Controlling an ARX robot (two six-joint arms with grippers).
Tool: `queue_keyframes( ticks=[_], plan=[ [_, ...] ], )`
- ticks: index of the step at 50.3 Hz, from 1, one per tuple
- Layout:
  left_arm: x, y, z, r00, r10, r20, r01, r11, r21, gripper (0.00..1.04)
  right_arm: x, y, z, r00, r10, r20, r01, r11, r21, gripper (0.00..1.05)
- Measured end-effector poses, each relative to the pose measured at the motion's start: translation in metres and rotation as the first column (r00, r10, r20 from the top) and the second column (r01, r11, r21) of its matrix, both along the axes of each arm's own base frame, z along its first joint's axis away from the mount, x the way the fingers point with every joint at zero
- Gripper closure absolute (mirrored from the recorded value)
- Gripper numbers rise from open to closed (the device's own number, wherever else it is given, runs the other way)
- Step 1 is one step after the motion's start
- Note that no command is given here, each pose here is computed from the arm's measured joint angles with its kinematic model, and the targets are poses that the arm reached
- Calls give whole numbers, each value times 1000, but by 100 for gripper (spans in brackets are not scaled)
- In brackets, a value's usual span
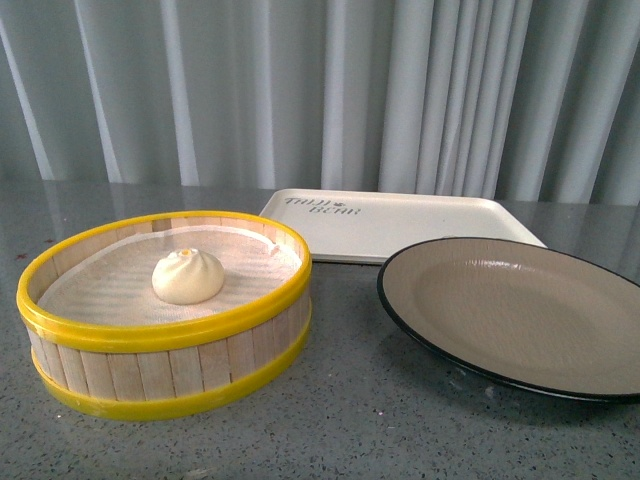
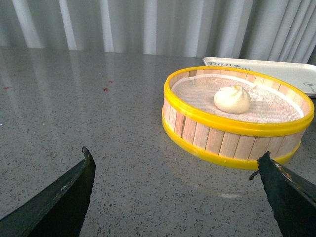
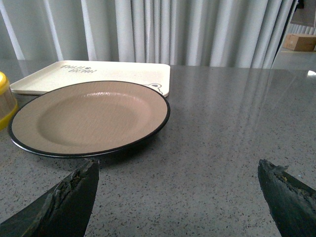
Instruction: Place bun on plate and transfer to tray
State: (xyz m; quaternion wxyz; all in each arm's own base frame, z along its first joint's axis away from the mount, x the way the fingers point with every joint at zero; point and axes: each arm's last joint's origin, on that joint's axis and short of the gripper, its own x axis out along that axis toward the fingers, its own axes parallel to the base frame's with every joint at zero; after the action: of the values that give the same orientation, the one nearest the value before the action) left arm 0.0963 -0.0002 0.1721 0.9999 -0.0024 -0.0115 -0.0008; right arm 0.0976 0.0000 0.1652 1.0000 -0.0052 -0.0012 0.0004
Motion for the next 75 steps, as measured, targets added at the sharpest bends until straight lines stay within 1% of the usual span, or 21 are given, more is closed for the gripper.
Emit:
queue_keyframes(
  ticks=[53,55,57,58,59,62,64,69,72,75],
  plan=[
    [0,0,0,1000,0,0,0,1000,0,7,0,0,0,1000,0,0,0,1000,0,9],
    [1,0,-1,999,-24,-37,22,999,-29,7,0,0,0,1000,0,0,0,1000,0,9],
    [2,-2,-3,984,-101,-145,87,991,-101,7,0,0,0,1000,0,0,0,1000,0,9],
    [2,-3,-3,979,-116,-169,95,988,-123,7,0,0,0,1000,0,0,0,1000,0,9],
    [5,-5,-2,968,-139,-207,104,979,-173,7,0,0,0,1000,0,0,0,1000,0,9],
    [12,-9,0,948,-187,-258,121,960,-251,7,0,0,0,1000,1,0,-1,1000,0,9],
    [20,-12,7,942,-216,-256,137,946,-295,7,0,0,0,1000,0,0,0,1000,0,9],
    [36,-21,26,940,-266,-214,194,931,-308,7,0,0,0,1000,0,0,0,1000,0,9],
    [54,-30,47,931,-314,-185,256,924,-283,7,0,0,0,1000,0,0,0,1000,0,9],
    [74,-40,62,909,-363,-204,314,919,-238,7,0,0,0,1000,0,0,0,1000,0,9]
  ],
)
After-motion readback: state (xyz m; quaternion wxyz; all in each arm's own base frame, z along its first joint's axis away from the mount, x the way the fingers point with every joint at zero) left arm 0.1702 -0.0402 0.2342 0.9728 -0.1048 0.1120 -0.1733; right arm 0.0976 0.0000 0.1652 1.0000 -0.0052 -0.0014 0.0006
